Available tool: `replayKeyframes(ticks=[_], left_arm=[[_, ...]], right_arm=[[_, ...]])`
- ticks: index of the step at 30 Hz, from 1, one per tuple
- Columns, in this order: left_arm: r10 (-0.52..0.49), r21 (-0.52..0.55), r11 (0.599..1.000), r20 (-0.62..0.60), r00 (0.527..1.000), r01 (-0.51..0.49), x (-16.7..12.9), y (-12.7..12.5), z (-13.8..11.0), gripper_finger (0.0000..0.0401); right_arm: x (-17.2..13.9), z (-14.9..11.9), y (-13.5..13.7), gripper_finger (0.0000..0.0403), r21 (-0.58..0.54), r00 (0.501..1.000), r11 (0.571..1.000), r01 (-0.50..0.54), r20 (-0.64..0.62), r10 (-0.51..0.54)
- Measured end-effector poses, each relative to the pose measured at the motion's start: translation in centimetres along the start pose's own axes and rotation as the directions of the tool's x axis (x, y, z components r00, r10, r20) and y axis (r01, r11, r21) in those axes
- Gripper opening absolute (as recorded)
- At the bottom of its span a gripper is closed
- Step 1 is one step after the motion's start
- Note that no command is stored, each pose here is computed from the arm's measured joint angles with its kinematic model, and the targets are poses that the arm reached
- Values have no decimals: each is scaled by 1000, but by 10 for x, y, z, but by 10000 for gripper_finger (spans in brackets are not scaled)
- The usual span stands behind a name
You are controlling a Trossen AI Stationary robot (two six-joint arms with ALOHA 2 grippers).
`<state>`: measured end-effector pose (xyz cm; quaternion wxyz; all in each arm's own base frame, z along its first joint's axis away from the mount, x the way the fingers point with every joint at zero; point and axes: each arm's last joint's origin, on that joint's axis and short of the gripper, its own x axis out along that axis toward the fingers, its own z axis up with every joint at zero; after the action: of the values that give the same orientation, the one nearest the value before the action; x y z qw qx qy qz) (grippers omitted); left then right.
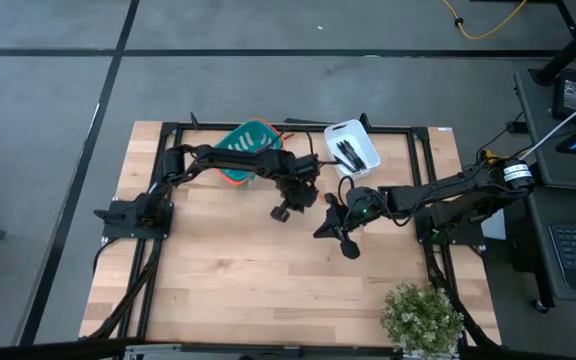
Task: Sort pens & pencils
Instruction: Put the orange pencil into the blue bin
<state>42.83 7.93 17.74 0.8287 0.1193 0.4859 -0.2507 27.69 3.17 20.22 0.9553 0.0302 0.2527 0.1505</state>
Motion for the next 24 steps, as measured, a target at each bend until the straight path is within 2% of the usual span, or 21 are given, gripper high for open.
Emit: replayKeyframes(ticks=[3,5,8,11,13,16,18,21,24], left_arm=[[-67,-9,998,7,998,67,-6,-17,3,19],[-78,-20,997,15,997,78,-11,-31,5,24],[-74,-4,997,39,996,74,-20,-55,5,30],[-2,1,1000,108,994,2,-32,-80,1,34],[100,-5,995,172,980,-100,-42,-97,-4,35],[238,-52,971,258,936,-233,-55,-119,-21,34],[301,-84,953,352,886,-291,-62,-131,-31,30],[350,-107,934,457,818,-340,-67,-145,-49,24],[379,-120,921,494,783,-371,-65,-154,-69,20]], right_arm=[[0,0,0,21,-10,1000,1000,0,-3,0],[0,-1,0,21,3,1000,1000,4,-11,-4],[0,-2,-2,21,48,997,996,71,-18,-70],[0,-3,-5,21,52,990,989,141,-28,-140],[-1,-3,-7,21,52,980,979,196,-27,-195],[-2,1,-11,23,54,955,954,295,-17,-295],[-3,8,-16,33,73,945,942,327,-14,-327],[-7,20,-27,62,106,935,929,355,-43,-353],[-7,33,-41,100,126,919,911,393,-96,-383]])
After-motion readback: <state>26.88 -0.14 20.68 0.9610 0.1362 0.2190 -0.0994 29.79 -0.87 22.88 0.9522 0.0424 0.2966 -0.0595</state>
